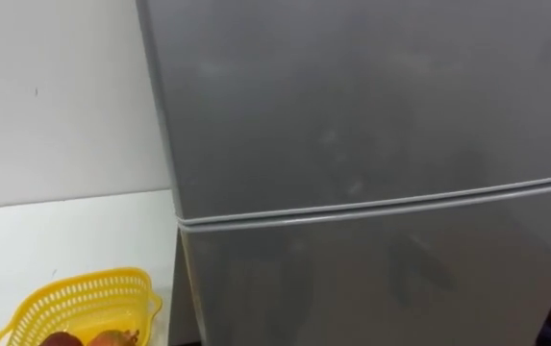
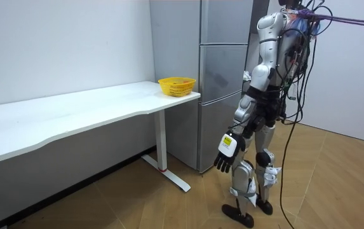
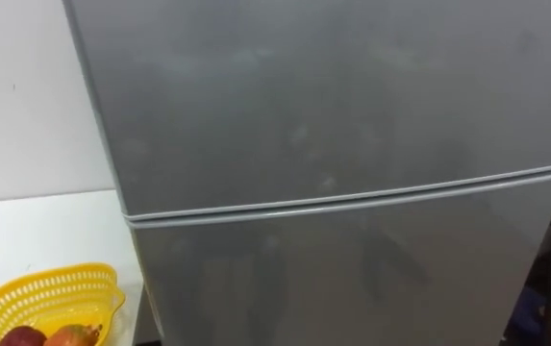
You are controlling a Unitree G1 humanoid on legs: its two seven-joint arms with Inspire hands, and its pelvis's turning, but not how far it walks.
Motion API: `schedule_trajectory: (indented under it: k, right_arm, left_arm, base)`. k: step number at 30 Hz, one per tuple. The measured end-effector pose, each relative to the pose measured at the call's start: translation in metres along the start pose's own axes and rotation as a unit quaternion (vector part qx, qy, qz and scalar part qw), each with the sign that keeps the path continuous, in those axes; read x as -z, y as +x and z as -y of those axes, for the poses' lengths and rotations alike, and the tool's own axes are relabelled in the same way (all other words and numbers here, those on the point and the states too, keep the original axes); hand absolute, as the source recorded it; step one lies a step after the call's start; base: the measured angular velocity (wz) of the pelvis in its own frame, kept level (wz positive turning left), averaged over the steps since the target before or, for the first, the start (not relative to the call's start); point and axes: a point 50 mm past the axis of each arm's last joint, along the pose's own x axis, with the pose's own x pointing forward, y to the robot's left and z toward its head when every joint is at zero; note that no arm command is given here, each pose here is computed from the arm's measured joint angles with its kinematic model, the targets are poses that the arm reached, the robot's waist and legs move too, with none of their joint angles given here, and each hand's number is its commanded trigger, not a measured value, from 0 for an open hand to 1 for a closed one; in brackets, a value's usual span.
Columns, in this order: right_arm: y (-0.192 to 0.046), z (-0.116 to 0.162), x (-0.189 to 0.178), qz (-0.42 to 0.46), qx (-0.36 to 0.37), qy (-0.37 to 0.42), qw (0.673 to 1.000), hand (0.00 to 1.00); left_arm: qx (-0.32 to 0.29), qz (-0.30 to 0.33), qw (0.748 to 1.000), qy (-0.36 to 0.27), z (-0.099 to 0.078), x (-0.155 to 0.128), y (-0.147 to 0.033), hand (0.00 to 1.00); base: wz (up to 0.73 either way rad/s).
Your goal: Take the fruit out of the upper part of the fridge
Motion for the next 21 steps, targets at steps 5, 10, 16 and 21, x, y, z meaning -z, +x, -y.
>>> schedule_trajectory:
  k: [5, 10, 16, 21]
  right_arm:
    - [-0.008, -0.016, 0.042, -0.084, -0.083, -0.060, 0.991, 0.00]
    - [-0.019, -0.035, 0.061, -0.128, -0.167, -0.097, 0.973, 0.00]
    - [-0.025, -0.051, 0.066, -0.146, -0.234, -0.133, 0.952, 0.00]
    - [-0.028, -0.053, 0.073, -0.162, -0.255, -0.146, 0.942, 0.00]
  left_arm:
    - [0.012, 0.000, 1.000, 0.015, 0.002, -0.002, 0.000, 0.00]
    - [0.020, -0.009, 0.999, 0.023, 0.002, 0.000, 0.000, 0.00]
    - [0.033, -0.025, 0.998, 0.040, 0.004, 0.004, 0.000, 0.00]
    - [0.046, -0.031, 0.998, 0.038, 0.007, 0.005, 0.000, 0.00]
  base:
    - [0.14]
    - [0.09]
    - [0.12]
    - [0.08]
